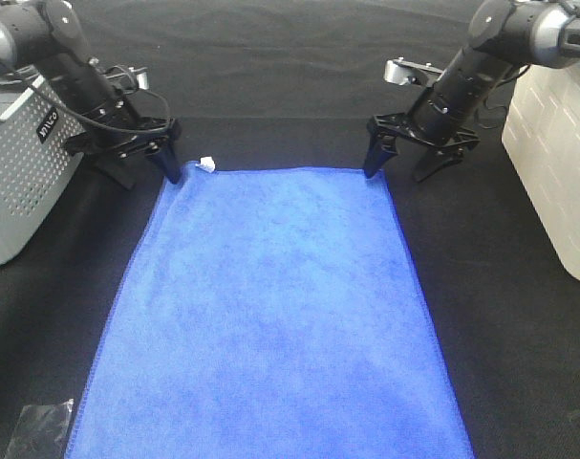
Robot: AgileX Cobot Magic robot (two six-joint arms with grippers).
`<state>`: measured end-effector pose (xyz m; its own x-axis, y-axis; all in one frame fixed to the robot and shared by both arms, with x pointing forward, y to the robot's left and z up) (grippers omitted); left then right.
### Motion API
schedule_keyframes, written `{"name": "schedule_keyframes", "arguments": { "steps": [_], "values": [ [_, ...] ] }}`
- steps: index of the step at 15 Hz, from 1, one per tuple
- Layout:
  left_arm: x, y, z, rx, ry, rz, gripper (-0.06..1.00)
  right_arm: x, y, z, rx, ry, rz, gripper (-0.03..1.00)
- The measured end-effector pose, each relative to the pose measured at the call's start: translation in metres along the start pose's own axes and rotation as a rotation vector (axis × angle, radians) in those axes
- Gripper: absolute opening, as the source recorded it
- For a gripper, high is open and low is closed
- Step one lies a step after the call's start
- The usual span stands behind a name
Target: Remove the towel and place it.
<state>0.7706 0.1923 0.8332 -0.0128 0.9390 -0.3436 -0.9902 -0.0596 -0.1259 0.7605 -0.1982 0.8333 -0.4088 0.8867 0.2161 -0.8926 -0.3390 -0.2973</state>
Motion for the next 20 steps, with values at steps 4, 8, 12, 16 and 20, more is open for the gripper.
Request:
{"name": "schedule_keyframes", "arguments": {
  "steps": [4, 8, 12, 16, 20],
  "values": [
    [-0.032, 0.003, -0.011, -0.019, 0.057, -0.030, 0.72, 0.015, -0.002, -0.005, 0.006, -0.008, 0.028, 0.84],
    [-0.046, 0.005, -0.014, -0.016, 0.103, -0.026, 0.72, 0.026, -0.004, -0.008, 0.011, -0.015, 0.043, 0.82],
    [-0.048, 0.006, -0.017, -0.015, 0.104, -0.030, 0.63, 0.031, -0.004, -0.011, 0.016, -0.019, 0.053, 0.68],
    [-0.045, 0.006, -0.019, -0.014, 0.089, -0.034, 0.44, 0.029, -0.002, -0.015, 0.023, -0.008, 0.056, 0.38],
    [-0.044, 0.008, -0.023, -0.006, 0.086, -0.074, 0.05, 0.028, -0.001, -0.016, 0.025, -0.004, 0.058, 0.08]
  ]
}}
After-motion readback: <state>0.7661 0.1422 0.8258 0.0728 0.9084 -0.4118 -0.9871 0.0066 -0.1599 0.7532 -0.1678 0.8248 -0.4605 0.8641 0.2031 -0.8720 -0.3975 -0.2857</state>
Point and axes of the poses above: a point on each arm's last joint axis where the gripper is mounted, z pointing back along that axis away from the gripper, x along the wrist's bending axis when the last joint is at zero, y = z × x, the point moved 5 cm from there along -z, pointing out along that axis toward the gripper, and after that the axes turned 10 degrees about z, right-handed, at the moved point
